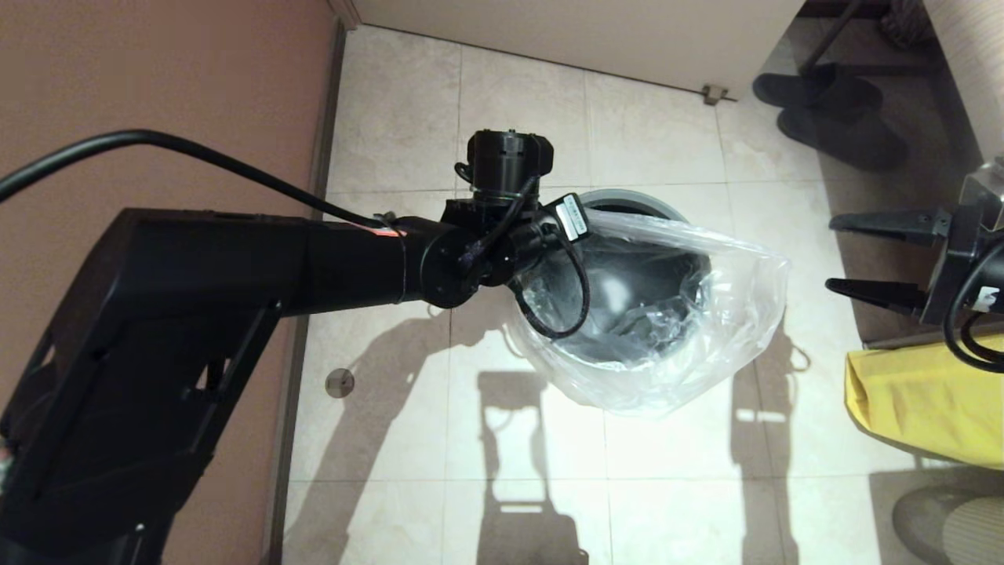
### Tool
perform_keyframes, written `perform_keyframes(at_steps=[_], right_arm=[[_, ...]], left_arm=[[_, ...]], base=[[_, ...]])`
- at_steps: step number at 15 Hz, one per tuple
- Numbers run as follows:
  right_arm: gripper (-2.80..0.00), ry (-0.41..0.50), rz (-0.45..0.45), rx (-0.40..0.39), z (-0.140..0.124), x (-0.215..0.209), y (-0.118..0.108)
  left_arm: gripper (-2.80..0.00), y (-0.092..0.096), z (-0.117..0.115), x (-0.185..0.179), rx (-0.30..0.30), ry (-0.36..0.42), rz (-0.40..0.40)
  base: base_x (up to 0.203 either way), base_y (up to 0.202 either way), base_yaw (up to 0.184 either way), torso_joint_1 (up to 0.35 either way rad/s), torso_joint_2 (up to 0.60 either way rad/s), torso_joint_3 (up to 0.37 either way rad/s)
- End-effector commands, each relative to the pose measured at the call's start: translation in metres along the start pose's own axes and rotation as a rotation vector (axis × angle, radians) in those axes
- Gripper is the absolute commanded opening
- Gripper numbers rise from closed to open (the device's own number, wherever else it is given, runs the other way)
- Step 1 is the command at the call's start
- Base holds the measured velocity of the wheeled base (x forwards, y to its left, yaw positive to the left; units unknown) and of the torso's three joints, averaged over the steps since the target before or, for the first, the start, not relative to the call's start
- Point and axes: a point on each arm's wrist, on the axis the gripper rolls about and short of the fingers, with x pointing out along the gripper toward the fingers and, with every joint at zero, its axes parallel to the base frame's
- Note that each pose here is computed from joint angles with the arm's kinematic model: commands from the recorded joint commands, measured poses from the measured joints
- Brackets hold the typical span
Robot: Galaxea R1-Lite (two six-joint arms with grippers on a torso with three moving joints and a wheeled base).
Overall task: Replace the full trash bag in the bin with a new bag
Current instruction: Put the new garbage bag on the trash can
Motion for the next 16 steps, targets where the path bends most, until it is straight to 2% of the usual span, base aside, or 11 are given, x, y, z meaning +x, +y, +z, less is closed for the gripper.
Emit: perform_keyframes(at_steps=[1,3,4,8,12,14,16], right_arm=[[0.0,0.007,0.01,-0.014,-0.006,-0.003,0.005],[0.0,0.007,0.002,-0.022,-0.009,-0.003,0.004],[-2.8,0.01,0.001,-0.021,-0.01,-0.004,0.003],[-2.8,0.021,0.019,-0.03,-0.016,-0.011,0.019],[-2.8,0.069,0.054,-0.058,-0.028,0.004,0.035],[-2.8,0.058,0.014,-0.107,-0.037,0.018,0.039],[-2.8,0.061,-0.065,-0.183,-0.045,0.034,0.035]], left_arm=[[-2.8,-0.011,-0.003,-0.008,-0.002,0.009,-0.025],[-2.8,-0.024,-0.004,-0.018,0.0,0.016,-0.055],[-2.8,-0.028,-0.005,-0.023,0.002,0.021,-0.063],[-2.8,-0.03,-0.021,-0.046,0.029,0.099,-0.061],[-2.8,-0.013,-0.025,-0.076,0.015,0.16,-0.019],[-2.8,0.001,-0.027,-0.099,-0.001,0.194,0.015],[-2.8,0.018,-0.028,-0.124,-0.017,0.218,0.048]], base=[[0.0,0.0,0.0,0.0,0.0,0.0],[0.0,0.0,0.0,0.0,0.0,0.0],[0.0,0.0,0.0,0.0,0.0,0.0],[0.0,0.0,0.0,0.0,0.0,0.0],[0.0,0.0,0.0,0.0,0.0,0.0],[0.0,0.0,0.0,0.0,0.0,0.0],[0.0,0.0,0.0,0.0,0.0,0.0]])
